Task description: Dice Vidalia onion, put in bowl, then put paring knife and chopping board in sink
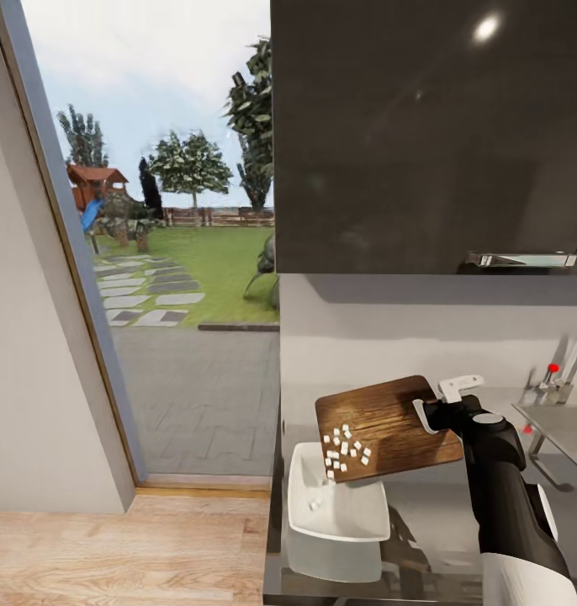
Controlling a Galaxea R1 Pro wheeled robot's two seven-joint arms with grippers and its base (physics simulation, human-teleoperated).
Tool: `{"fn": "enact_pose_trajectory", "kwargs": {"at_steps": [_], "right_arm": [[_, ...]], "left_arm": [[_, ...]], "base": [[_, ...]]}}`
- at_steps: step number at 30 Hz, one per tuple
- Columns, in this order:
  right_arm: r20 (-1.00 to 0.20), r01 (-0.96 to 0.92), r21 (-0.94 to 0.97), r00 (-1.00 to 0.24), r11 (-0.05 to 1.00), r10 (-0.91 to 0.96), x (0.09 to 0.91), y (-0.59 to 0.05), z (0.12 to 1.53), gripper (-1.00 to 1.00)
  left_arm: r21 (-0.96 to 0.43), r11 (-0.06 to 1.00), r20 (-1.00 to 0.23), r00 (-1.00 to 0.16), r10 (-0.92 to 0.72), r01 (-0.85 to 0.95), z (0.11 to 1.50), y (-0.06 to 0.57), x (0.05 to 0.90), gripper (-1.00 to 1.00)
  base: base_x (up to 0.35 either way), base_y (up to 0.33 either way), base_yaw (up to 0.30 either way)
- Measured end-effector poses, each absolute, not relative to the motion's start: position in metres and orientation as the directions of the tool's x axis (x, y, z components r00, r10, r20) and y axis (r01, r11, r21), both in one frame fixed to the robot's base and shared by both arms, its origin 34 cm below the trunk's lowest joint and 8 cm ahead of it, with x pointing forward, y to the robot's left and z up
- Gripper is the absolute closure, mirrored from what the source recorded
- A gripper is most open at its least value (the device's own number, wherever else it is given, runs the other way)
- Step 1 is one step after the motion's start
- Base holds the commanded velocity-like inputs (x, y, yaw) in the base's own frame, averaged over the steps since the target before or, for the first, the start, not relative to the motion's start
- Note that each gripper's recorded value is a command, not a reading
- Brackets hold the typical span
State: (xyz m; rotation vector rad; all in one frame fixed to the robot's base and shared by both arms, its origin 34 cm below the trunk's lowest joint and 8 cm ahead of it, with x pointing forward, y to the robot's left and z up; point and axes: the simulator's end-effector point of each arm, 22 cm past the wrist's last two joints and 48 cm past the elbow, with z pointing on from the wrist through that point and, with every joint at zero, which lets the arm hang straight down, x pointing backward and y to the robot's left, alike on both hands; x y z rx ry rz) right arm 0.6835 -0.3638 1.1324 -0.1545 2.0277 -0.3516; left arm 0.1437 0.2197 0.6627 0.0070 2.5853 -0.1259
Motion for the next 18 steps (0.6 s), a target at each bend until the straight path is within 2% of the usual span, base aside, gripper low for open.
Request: {"fn": "enact_pose_trajectory", "kwargs": {"at_steps": [12, 18], "right_arm": [[-0.848, 0.04, -0.312, -0.463, 0.949, -0.259, 0.684, -0.363, 1.133, 1.0], [-0.863, 0.022, -0.33, -0.412, 0.944, -0.293, 0.69, -0.356, 1.142, 1.0]], "left_arm": [[-0.088, 0.996, -0.525, -0.851, -0.021, 0.031, 0.663, 0.22, 0.144, -1.0], [-0.089, 0.996, -0.525, -0.851, -0.021, 0.031, 0.663, 0.22, 0.144, -1.0]], "base": [[0.0, 0.0, 0.0], [0.0, 0.0, 0.0]]}}
